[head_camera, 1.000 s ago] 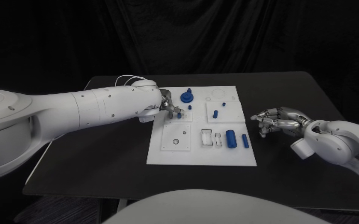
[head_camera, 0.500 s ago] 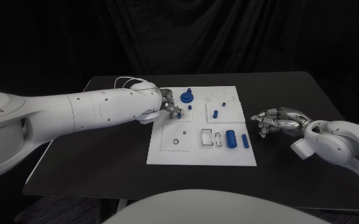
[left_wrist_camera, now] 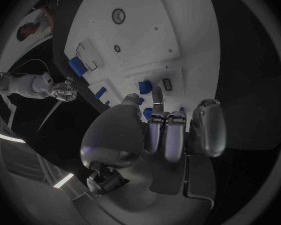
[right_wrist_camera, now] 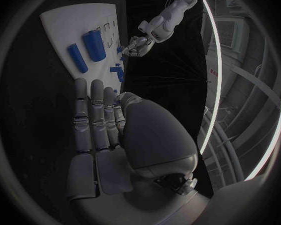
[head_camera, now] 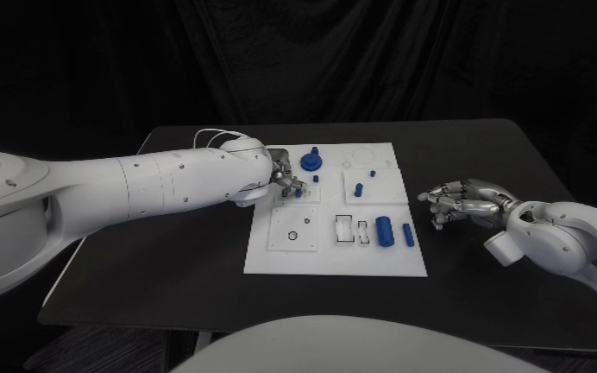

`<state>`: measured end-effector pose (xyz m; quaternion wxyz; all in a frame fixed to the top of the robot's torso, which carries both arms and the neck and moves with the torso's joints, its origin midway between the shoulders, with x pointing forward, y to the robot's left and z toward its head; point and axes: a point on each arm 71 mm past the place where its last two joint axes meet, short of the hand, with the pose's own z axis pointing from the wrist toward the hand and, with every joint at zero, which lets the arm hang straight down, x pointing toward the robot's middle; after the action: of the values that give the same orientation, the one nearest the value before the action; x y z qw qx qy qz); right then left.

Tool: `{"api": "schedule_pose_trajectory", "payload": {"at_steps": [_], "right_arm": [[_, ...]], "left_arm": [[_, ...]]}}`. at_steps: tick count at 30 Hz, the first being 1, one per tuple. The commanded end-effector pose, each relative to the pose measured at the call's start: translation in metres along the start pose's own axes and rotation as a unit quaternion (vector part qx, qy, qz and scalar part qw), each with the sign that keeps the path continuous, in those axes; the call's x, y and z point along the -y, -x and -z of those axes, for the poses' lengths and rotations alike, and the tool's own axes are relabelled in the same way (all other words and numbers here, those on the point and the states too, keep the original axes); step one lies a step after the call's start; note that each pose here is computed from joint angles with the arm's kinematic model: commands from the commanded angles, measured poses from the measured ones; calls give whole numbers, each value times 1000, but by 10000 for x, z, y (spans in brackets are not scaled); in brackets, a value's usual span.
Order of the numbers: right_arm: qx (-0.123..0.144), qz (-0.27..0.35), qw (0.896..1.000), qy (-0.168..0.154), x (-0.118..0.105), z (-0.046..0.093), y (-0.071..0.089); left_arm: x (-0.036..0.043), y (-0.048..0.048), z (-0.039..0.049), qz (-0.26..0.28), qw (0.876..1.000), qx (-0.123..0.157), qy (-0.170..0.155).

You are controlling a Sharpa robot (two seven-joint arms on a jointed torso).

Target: Assemble the parts on the task board

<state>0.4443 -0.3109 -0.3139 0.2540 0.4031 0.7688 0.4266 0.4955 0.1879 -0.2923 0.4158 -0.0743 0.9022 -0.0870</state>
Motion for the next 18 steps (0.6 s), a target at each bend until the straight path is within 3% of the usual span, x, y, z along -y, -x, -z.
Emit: {"api": "schedule_pose_trajectory", "payload": {"at_steps": [1, 18], "right_arm": [[-6, -1, 1000, -5, 15, 1, -17], [-6, -1, 1000, -4, 14, 1, -18]], "left_arm": [[7, -27, -16, -4, 1000, -7, -2], [49, -122, -62, -7, 1000, -17, -1]]}}
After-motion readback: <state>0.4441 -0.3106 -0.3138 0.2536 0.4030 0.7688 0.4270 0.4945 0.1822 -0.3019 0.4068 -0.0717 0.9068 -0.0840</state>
